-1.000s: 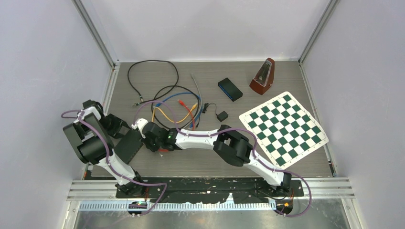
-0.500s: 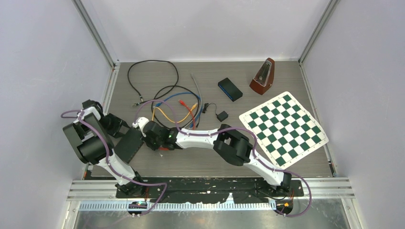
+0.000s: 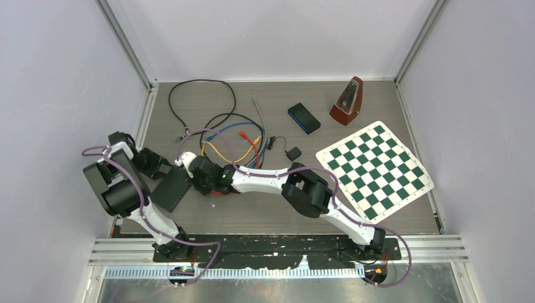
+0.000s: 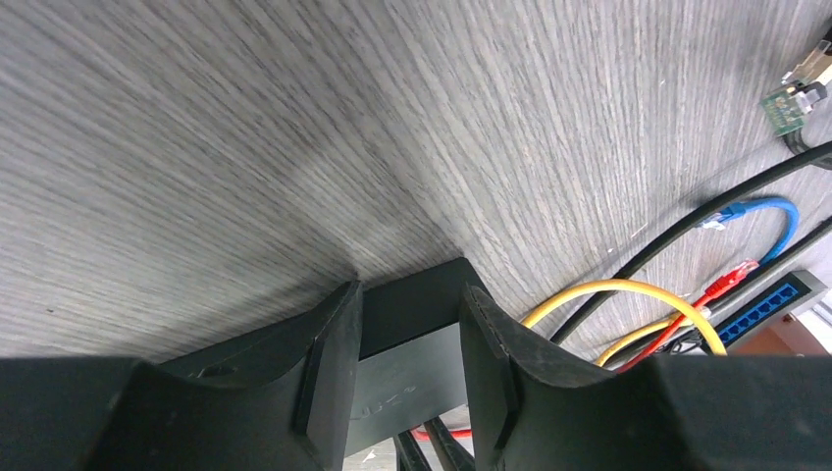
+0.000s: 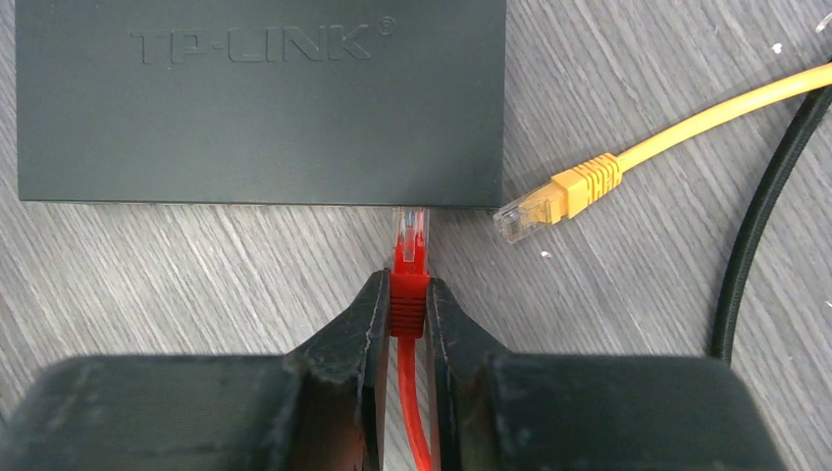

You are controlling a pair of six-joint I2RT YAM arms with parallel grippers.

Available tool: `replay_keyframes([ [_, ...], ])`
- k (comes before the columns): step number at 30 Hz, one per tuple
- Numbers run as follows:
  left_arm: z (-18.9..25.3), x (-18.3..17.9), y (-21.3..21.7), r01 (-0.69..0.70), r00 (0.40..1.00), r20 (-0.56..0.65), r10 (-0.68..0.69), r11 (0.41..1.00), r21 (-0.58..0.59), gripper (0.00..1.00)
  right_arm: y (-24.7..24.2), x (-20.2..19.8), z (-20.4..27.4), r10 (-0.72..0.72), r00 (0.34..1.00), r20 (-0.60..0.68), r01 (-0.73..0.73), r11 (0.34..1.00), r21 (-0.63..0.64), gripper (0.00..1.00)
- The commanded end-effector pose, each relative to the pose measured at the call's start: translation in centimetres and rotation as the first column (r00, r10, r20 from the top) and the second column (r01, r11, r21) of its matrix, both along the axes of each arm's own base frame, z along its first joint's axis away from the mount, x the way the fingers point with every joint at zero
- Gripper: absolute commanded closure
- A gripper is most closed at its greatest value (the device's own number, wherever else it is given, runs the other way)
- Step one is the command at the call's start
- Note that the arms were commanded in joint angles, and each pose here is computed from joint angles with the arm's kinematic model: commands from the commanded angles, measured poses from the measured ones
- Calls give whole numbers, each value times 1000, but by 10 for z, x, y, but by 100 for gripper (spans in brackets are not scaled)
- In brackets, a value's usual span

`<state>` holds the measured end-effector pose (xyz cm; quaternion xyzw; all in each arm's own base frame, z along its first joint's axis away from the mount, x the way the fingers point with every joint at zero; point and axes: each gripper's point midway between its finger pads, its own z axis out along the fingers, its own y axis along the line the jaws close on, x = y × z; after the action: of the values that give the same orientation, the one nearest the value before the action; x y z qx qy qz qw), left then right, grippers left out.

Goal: Insert the plug into the switch port
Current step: Insert the connector into the switch port.

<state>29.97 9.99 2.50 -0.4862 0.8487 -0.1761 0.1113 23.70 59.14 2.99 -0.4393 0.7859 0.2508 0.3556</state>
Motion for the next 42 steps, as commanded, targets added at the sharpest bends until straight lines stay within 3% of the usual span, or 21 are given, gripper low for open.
replay_keyframes([
  [1, 1, -22, -41, 24, 998, -57, -35, 983, -183, 58, 2, 40, 14, -70, 992, 109, 68, 997, 24, 95],
  [8, -5, -30, -45, 44, 995, -84, -62, 978, -202, 58, 12, 46, 33, -22, 984, 179, 13, 999, 52, 95],
  [13, -6, -31, -46, 46, 994, -84, -64, 978, -202, 59, 11, 58, 44, -74, 974, 215, 61, 996, 68, 95],
  [26, -3, -29, -62, 62, 996, -50, -78, 961, -271, 63, 38, 74, 69, -125, 960, 252, 55, 961, 270, 95],
  [31, -8, -33, -71, 80, 994, -44, -97, 953, -291, 67, 47, 77, 64, -100, 955, 278, 30, 969, 244, 95],
  [39, -17, -40, -80, 107, 989, -62, -132, 948, -299, 71, 52, 84, 82, -134, 938, 320, 31, 951, 308, 95],
  [42, -12, -35, -75, 106, 991, -49, -124, 956, -272, 72, 49, 85, 79, -134, 938, 319, 46, 962, 268, 95],
])
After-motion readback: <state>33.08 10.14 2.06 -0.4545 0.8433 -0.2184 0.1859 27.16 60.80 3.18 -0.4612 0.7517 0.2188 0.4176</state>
